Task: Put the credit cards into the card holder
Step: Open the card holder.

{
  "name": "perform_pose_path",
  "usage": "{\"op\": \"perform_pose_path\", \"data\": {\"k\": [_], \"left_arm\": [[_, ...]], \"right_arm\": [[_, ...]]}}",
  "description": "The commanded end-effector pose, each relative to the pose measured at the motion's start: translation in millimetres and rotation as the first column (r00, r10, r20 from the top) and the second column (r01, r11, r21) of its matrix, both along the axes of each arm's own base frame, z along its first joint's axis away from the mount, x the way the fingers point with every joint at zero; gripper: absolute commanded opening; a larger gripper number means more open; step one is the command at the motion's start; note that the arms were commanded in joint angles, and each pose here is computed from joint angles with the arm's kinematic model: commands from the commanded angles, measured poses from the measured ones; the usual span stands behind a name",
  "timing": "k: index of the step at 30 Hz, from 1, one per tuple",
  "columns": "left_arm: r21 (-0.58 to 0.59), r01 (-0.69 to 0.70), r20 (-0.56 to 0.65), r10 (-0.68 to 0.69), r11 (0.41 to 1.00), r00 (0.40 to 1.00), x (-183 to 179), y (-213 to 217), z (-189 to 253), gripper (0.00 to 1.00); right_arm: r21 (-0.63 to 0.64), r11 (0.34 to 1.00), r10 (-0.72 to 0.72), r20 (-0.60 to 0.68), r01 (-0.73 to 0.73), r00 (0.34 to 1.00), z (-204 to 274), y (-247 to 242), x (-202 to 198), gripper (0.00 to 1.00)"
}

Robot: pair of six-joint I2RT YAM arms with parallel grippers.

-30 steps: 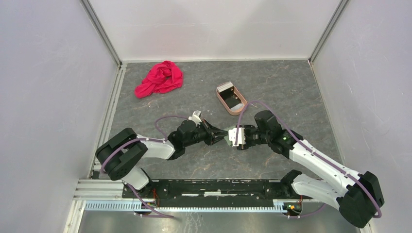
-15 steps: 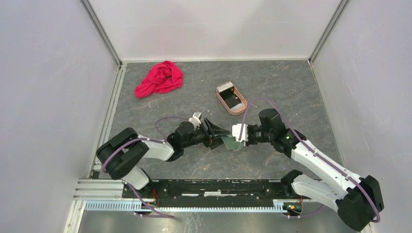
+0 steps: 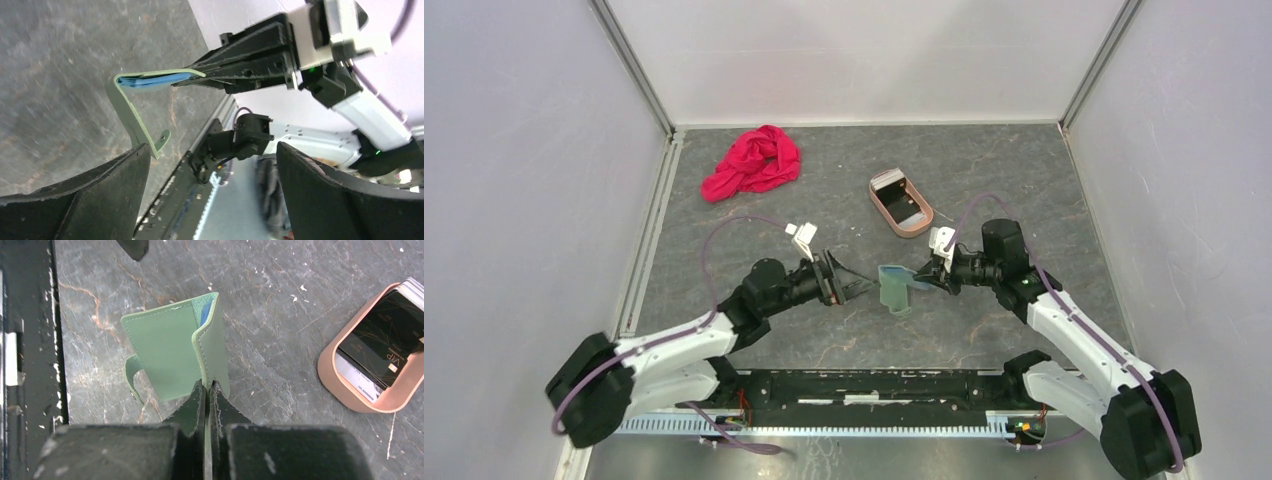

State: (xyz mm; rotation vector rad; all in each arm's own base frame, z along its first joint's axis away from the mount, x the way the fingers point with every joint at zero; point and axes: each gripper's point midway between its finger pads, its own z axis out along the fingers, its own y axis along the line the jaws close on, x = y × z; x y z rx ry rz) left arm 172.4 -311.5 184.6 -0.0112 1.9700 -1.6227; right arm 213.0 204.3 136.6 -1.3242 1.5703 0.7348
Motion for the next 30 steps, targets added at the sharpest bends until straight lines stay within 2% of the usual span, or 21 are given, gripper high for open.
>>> {"op": "perform_pose_path", "data": {"k": [1, 4, 8, 10, 13, 17, 18, 23, 24, 25, 26, 30], "left_arm": [[0.206, -0.066, 0.261, 0.01, 0.976, 0.965, 4, 20, -11, 1.0], [0.231, -0.091, 0.294, 0.019, 0.969, 0.956, 7, 24, -18, 1.0], [0.277, -0.086, 0.266, 0.009, 0.957, 0.964, 13, 17, -30, 0.98], [0.289, -0.073, 0.254, -0.003, 0.954, 0.967, 15, 9, -33, 0.93], [0.302, -0.043, 0.215, -0.024, 0.952, 0.976, 17, -5, -40, 0.79], [0.301, 0.001, 0.175, -0.057, 0.953, 0.983, 19, -22, -43, 0.71], [0.304, 0.004, 0.172, -0.059, 0.953, 0.983, 20, -24, -45, 0.67], [0.37, -0.002, 0.175, -0.068, 0.929, 0.982, 28, -26, -60, 0.31], [0.376, 0.004, 0.188, -0.08, 0.927, 0.979, 27, -26, -61, 0.22], [0.382, 0.011, 0.207, -0.097, 0.924, 0.973, 26, -25, -63, 0.07], [0.38, 0.015, 0.234, -0.112, 0.925, 0.966, 25, -26, -61, 0.03], [0.345, 0.071, 0.393, -0.212, 0.936, 0.895, 11, -25, -52, 0.02]], "right_arm": [[0.127, 0.991, 0.031, -0.028, -0.027, 0.999, 21, 14, 0, 0.0], [0.15, 0.988, 0.036, -0.062, -0.027, 0.997, 20, 15, -2, 0.0], [0.171, 0.985, 0.036, -0.067, -0.024, 0.997, 21, 16, -1, 0.0], [0.177, 0.984, 0.034, -0.072, -0.021, 0.997, 20, 16, -1, 0.0], [0.178, 0.984, 0.034, -0.079, -0.019, 0.996, 19, 16, 0, 0.0], [0.179, 0.984, 0.039, -0.082, -0.024, 0.996, 18, 16, -1, 0.0], [0.179, 0.984, 0.04, -0.082, -0.025, 0.996, 18, 16, -1, 0.0], [0.2, 0.977, 0.094, -0.08, -0.077, 0.992, 21, 19, -12, 0.0], [0.21, 0.973, 0.116, -0.083, -0.097, 0.99, 22, 20, -16, 0.02], [0.223, 0.968, 0.14, -0.088, -0.118, 0.986, 23, 21, -20, 0.06], [0.231, 0.964, 0.154, -0.092, -0.13, 0.984, 24, 22, -23, 0.12], [0.257, 0.95, 0.207, -0.101, -0.175, 0.973, 27, 24, -33, 0.29]]}}
